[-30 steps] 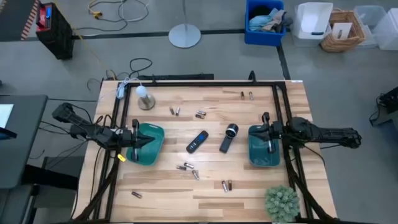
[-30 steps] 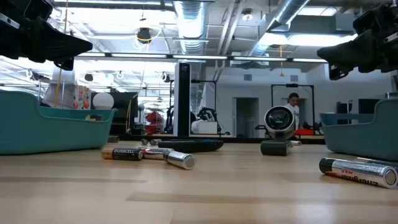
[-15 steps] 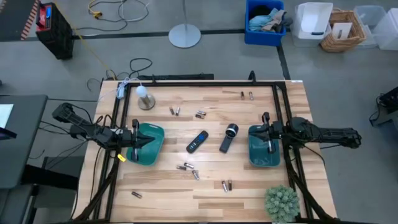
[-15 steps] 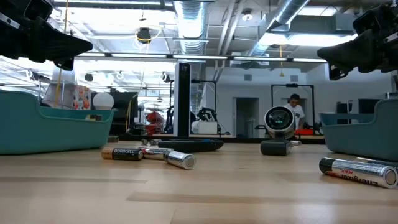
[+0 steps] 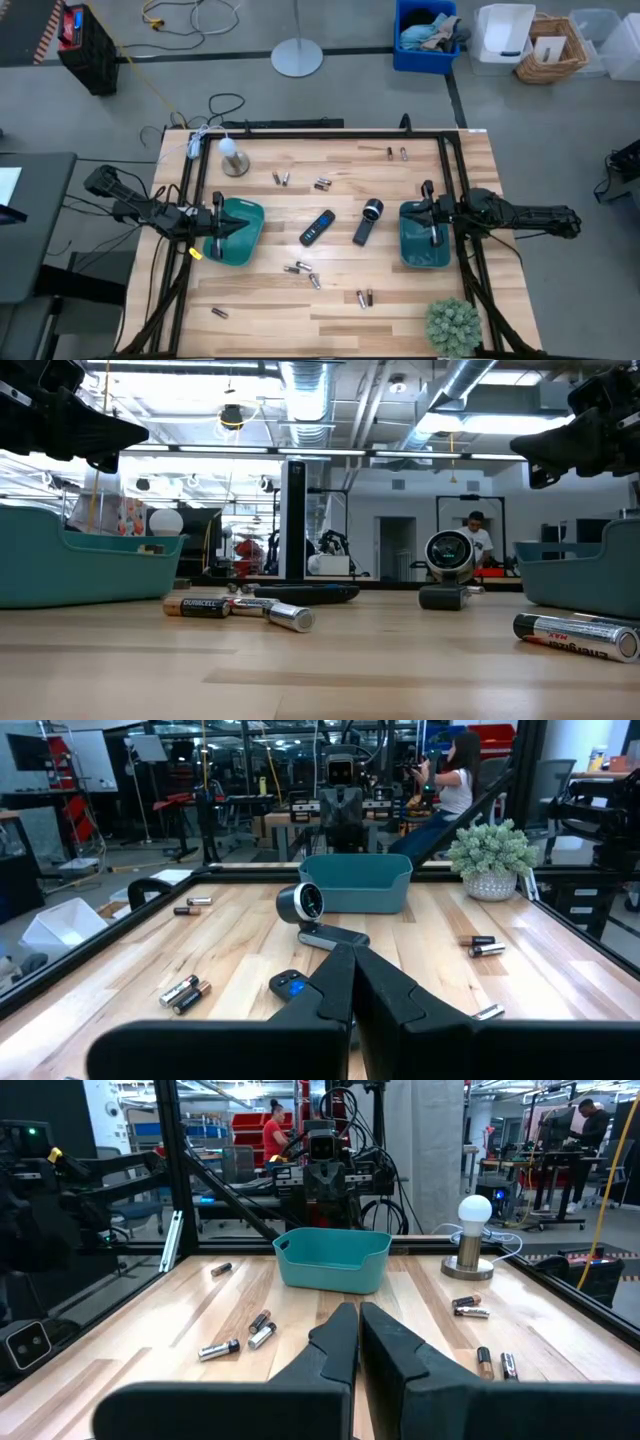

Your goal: Sort batteries

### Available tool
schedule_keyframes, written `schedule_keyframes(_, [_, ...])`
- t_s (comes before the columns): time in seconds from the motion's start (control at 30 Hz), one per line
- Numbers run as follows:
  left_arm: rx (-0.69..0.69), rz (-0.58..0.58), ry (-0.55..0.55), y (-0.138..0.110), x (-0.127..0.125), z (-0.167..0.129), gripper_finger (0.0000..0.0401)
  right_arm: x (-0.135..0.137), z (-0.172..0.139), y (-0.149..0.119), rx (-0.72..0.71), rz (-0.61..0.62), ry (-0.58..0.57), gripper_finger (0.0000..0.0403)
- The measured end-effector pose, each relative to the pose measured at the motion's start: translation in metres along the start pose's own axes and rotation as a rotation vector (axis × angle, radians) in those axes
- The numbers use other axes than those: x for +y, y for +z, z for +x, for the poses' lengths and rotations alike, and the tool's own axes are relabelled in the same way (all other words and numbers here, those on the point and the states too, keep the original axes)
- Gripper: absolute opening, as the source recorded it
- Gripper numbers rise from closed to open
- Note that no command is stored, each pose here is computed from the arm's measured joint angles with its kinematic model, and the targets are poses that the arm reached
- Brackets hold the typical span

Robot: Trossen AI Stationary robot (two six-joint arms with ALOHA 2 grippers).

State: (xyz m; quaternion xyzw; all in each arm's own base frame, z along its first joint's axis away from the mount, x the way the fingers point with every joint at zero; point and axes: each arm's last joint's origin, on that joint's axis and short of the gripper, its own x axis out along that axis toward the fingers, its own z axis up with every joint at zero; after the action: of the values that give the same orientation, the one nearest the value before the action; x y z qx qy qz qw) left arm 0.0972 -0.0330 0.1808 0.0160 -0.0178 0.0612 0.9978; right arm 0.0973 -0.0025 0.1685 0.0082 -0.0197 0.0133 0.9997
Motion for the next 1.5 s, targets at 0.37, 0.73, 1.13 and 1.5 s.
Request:
schedule_keyframes(0.37, [-0.075,0.007,0.007,0.008,0.001,0.0,0.0,0.0,0.0,0.0,-0.001,-0.001,0.0,0.0036])
schedule_keyframes(0.73, [-0.377,-0.126,0.06,0.04,0.009,-0.007,0.0,-0.008,-0.012,0.052,-0.425,0.041,-0.161,0.0036])
schedule_keyframes(1.13, [-0.394,-0.228,0.172,0.04,0.021,-0.003,0.0,-0.037,-0.009,0.079,-0.414,0.167,-0.468,0.0036])
schedule_keyframes(1.5, [-0.308,-0.287,0.269,0.028,0.03,0.013,0.0,-0.092,0.009,0.079,-0.252,0.353,-0.79,0.0036])
